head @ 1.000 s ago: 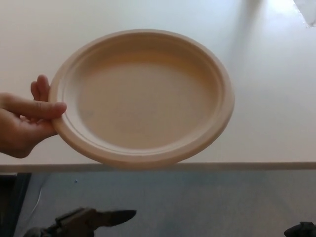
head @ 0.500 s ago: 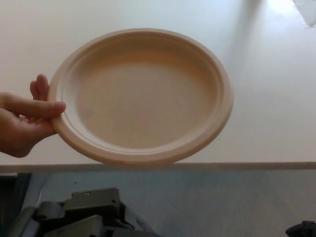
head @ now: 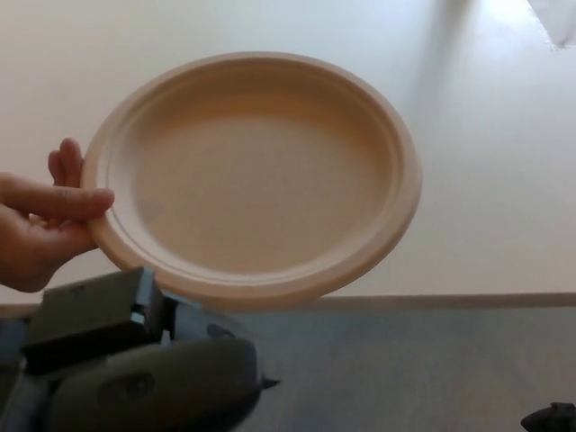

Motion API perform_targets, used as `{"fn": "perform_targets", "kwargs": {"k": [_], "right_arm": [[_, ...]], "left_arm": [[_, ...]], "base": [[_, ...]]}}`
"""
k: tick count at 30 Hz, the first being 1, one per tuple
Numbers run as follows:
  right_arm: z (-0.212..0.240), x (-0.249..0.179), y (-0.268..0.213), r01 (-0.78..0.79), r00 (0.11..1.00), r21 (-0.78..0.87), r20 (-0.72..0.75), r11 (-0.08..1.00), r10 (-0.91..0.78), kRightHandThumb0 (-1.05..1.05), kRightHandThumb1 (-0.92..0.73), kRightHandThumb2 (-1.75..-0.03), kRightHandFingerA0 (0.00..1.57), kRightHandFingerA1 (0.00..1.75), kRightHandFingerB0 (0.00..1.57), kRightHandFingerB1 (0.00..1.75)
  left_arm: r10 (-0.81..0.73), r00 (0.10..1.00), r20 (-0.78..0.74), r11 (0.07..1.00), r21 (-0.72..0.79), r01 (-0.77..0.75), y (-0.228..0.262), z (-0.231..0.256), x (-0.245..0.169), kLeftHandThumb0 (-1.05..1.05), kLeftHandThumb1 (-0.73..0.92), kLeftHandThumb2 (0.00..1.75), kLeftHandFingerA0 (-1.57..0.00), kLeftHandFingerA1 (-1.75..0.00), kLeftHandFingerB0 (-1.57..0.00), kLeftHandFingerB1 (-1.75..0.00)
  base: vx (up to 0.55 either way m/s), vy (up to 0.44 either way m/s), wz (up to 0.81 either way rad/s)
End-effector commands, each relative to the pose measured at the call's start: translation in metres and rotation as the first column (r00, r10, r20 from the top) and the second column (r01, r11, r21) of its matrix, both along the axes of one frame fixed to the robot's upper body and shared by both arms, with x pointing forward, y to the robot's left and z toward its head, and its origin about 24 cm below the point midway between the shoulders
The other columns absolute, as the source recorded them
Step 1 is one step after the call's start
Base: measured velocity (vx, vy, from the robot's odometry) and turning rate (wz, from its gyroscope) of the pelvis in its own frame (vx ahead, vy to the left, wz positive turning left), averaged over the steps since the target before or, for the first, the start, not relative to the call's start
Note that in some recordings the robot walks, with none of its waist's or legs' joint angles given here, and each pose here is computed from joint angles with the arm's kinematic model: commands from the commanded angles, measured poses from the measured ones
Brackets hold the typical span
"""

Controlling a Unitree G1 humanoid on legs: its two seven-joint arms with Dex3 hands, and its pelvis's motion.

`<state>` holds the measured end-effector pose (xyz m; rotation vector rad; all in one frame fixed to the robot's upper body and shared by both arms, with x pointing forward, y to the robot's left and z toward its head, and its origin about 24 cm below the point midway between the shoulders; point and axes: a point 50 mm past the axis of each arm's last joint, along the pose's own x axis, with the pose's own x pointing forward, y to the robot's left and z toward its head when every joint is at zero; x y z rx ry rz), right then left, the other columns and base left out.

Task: A person passes a plate to the robot and the robot grabs it with its left hand and places it at the centre of the table infront of it

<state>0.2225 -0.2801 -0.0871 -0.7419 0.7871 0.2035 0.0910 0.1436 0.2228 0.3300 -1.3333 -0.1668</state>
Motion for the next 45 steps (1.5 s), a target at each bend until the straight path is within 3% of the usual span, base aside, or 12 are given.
{"fn": "perform_targets", "kwargs": {"k": [1,13,21,22,25,31,37,39,40,41,42,45], "right_arm": [[0.003,-0.001,-0.008,0.025,1.0,-0.019,0.012,1.0,-0.025,-0.58,-0.67,-0.6,0.72,0.73,0.27,0.5],[0.003,-0.001,-0.01,0.013,1.0,-0.035,0.011,0.999,-0.012,-0.56,-0.66,-0.59,0.74,0.75,0.29,0.52],[0.003,-0.001,-0.01,0.008,1.0,-0.04,-0.001,0.999,-0.008,-0.54,-0.66,-0.59,0.75,0.77,0.3,0.51],[0.003,-0.002,-0.01,0.012,1.0,-0.042,-0.003,0.999,-0.012,-0.52,-0.45,-0.93,0.79,0.85,0.27,0.59],[0.004,0.0,-0.009,0.006,1.0,-0.04,0.001,0.999,-0.006,-0.54,-0.66,-0.59,0.77,0.78,0.31,0.51],[0.007,0.004,-0.011,0.0,1.0,-0.055,0.005,0.998,0.0,-0.55,-0.65,-0.59,0.75,0.75,0.32,0.51],[0.007,0.005,-0.011,-0.011,1.0,-0.065,0.004,0.998,0.011,-0.52,-0.66,-0.58,0.76,0.72,0.34,0.49],[0.007,0.005,-0.011,-0.009,1.0,-0.062,0.004,0.998,0.009,-0.52,-0.66,-0.58,0.76,0.72,0.35,0.5],[0.007,0.005,-0.011,-0.005,1.0,-0.061,0.003,0.998,0.005,-0.53,-0.66,-0.58,0.74,0.72,0.35,0.5],[0.007,0.005,-0.011,-0.003,1.0,-0.059,0.001,0.998,0.003,-0.52,-0.65,-0.58,0.75,0.72,0.34,0.5],[0.007,0.005,-0.011,-0.004,1.0,-0.06,0.0,0.998,0.004,-0.51,-0.66,-0.58,0.75,0.71,0.35,0.49],[0.008,0.006,-0.011,-0.012,1.0,-0.063,-0.001,0.998,0.012,-0.51,-0.66,-0.58,0.77,0.72,0.36,0.5]], "left_arm": [[0.43,0.863,0.266,0.775,0.381,-0.504,0.018,0.019,0.04,-0.67,0.43,0.79,-0.02,-0.36,-0.13,-0.47],[0.527,0.823,0.212,0.692,0.455,-0.56,0.016,0.006,0.07,-0.83,0.52,0.84,0.0,0.0,-0.01,-0.26],[0.567,0.808,0.16,0.613,0.573,-0.544,0.02,-0.006,0.09,-0.74,0.45,0.84,-0.04,-0.13,-0.03,-0.32],[0.582,0.801,0.139,0.585,0.613,-0.531,0.02,-0.011,0.093,-0.78,0.46,0.85,-0.03,-0.08,-0.03,-0.29],[0.598,0.79,0.135,0.54,0.661,-0.521,0.021,-0.017,0.099,-0.89,0.54,0.9,-0.11,-0.05,-0.06,-0.26],[0.589,0.802,0.102,0.506,0.726,-0.465,0.017,-0.03,0.104,-0.85,0.53,0.58,-0.03,-0.26,-0.06,-0.31],[0.577,0.814,0.062,0.489,0.772,-0.406,0.01,-0.044,0.105,-0.77,0.46,0.88,-0.12,-0.22,0.0,-0.37],[0.582,0.811,0.064,0.481,0.777,-0.406,0.009,-0.045,0.106,-0.88,0.54,0.57,-0.09,-0.25,-0.11,-0.32],[0.588,0.806,0.071,0.465,0.786,-0.409,0.008,-0.047,0.107,-0.77,0.47,0.89,-0.12,-0.21,0.0,-0.37],[0.601,0.796,0.075,0.43,0.809,-0.401,0.007,-0.051,0.109,-0.9,0.55,0.59,-0.03,-0.26,-0.08,-0.31],[0.61,0.789,0.078,0.407,0.823,-0.396,0.006,-0.052,0.111,-0.83,0.49,0.9,-0.09,-0.09,-0.01,-0.28],[0.624,0.776,0.092,0.376,0.835,-0.402,0.004,-0.056,0.119,-0.79,0.47,0.89,-0.09,-0.18,0.0,-0.3]], "base": [[0.0,0.0,0.0],[0.0,0.0,0.01],[0.0,0.0,0.0],[0.0,0.0,0.0],[0.0,0.0,0.0],[0.0,0.0,0.0],[0.0,0.0,0.0],[0.0,0.0,0.0],[0.0,0.0,0.0],[0.0,0.0,0.0],[0.0,0.0,0.0],[0.0,0.0,0.0]]}}
